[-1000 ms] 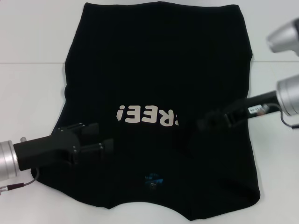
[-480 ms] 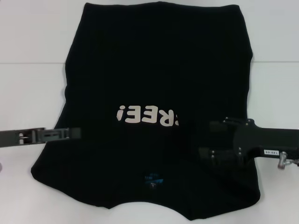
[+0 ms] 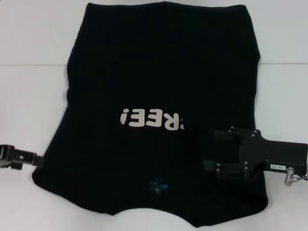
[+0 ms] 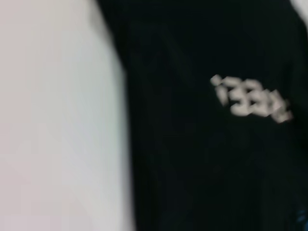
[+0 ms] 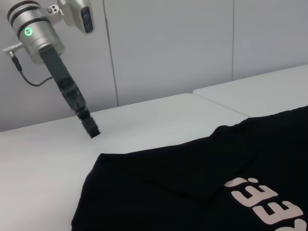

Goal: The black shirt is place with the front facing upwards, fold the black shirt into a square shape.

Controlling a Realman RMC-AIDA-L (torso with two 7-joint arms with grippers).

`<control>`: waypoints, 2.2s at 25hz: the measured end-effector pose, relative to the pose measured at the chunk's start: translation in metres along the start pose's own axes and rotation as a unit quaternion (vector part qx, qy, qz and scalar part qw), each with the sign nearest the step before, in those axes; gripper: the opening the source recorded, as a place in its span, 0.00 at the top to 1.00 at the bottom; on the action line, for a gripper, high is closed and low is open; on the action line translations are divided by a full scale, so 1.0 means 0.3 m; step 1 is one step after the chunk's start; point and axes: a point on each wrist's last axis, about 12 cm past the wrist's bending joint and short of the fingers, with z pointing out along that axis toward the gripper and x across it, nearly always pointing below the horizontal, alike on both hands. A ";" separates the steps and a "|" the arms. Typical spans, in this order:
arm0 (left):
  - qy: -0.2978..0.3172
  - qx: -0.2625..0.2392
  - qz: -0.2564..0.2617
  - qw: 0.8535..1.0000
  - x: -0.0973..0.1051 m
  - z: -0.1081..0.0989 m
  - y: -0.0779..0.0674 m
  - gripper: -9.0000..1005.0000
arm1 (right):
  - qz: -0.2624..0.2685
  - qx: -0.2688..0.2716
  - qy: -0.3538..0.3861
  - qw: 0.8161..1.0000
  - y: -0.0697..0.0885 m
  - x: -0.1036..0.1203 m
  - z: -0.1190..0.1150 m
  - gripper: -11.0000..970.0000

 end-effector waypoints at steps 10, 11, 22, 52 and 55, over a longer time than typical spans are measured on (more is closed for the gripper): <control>0.028 -0.031 -0.027 0.999 -0.019 0.064 0.005 0.20 | 0.002 -0.001 -0.001 1.000 0.004 0.004 -0.004 0.06; 0.030 -0.035 -0.029 0.999 -0.016 0.071 0.010 0.20 | 0.002 -0.002 -0.001 1.000 0.004 0.005 -0.004 0.06; 0.018 -0.047 -0.032 0.998 -0.012 0.112 0.024 0.20 | 0.002 -0.002 -0.001 1.000 0.005 0.005 -0.005 0.06; 0.028 -0.047 -0.020 0.998 -0.018 0.157 0.003 0.20 | 0.004 -0.005 0.000 1.000 0.007 0.008 -0.003 0.06; 0.034 -0.050 -0.012 0.998 -0.020 0.163 -0.004 0.21 | 0.004 -0.005 -0.001 1.000 0.007 0.007 -0.003 0.06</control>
